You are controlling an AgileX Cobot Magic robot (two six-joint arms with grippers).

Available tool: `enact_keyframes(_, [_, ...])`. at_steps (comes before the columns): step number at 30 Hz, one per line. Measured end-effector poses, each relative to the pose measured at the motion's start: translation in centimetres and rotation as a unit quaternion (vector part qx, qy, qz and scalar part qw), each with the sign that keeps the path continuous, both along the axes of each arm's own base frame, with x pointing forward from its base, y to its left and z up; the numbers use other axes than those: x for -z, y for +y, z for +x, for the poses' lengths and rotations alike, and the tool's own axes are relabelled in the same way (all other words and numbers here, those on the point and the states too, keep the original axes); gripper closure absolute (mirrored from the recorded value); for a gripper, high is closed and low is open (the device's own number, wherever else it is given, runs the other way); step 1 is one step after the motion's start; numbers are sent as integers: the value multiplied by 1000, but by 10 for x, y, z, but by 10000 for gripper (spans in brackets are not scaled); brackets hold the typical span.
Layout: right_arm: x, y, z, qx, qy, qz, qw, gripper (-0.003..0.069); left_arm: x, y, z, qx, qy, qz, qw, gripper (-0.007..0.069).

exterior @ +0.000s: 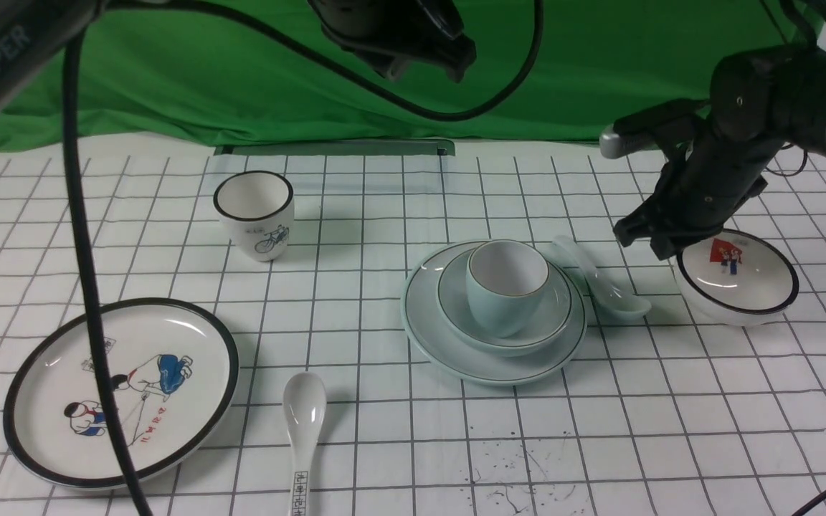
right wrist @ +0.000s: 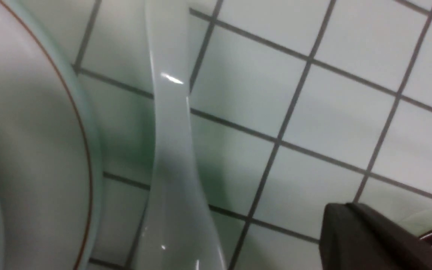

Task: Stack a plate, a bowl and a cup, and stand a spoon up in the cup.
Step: Use the right arm to grab a blue soup spoon

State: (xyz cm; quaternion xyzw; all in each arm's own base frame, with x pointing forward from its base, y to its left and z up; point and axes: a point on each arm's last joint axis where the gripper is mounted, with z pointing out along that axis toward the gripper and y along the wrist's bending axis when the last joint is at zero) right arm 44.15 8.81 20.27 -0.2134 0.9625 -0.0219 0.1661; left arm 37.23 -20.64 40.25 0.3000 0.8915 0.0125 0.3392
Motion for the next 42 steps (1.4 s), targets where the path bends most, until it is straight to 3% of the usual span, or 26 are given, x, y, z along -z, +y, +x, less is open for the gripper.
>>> enact_keyframes(3, [-1, 7, 1, -11, -8, 28, 1000, 565, 0, 0, 0, 0, 0, 0, 1000, 659])
enact_keyframes(7, [-3, 20, 2, -43, -27, 48, 998, 368, 0, 0, 0, 1, 0, 1, 1000, 659])
enact_keyframes(11, [-4, 30, 3, -82, -50, 44, 994, 267, 0, 0, 0, 1, 0, 0, 1000, 658])
enact_keyframes(17, [-2, 31, 7, -100, -66, 39, 992, 281, 0, -2, -1, 13, 5, -5, 1000, 657])
enact_keyframes(25, [30, 34, 10, -112, -30, 37, 993, 286, 0, -3, -2, 17, 7, -8, 1000, 657])
enact_keyframes(42, [40, 40, 10, -112, -21, 45, 993, 262, 1, 0, 0, 18, 9, -10, 1000, 657])
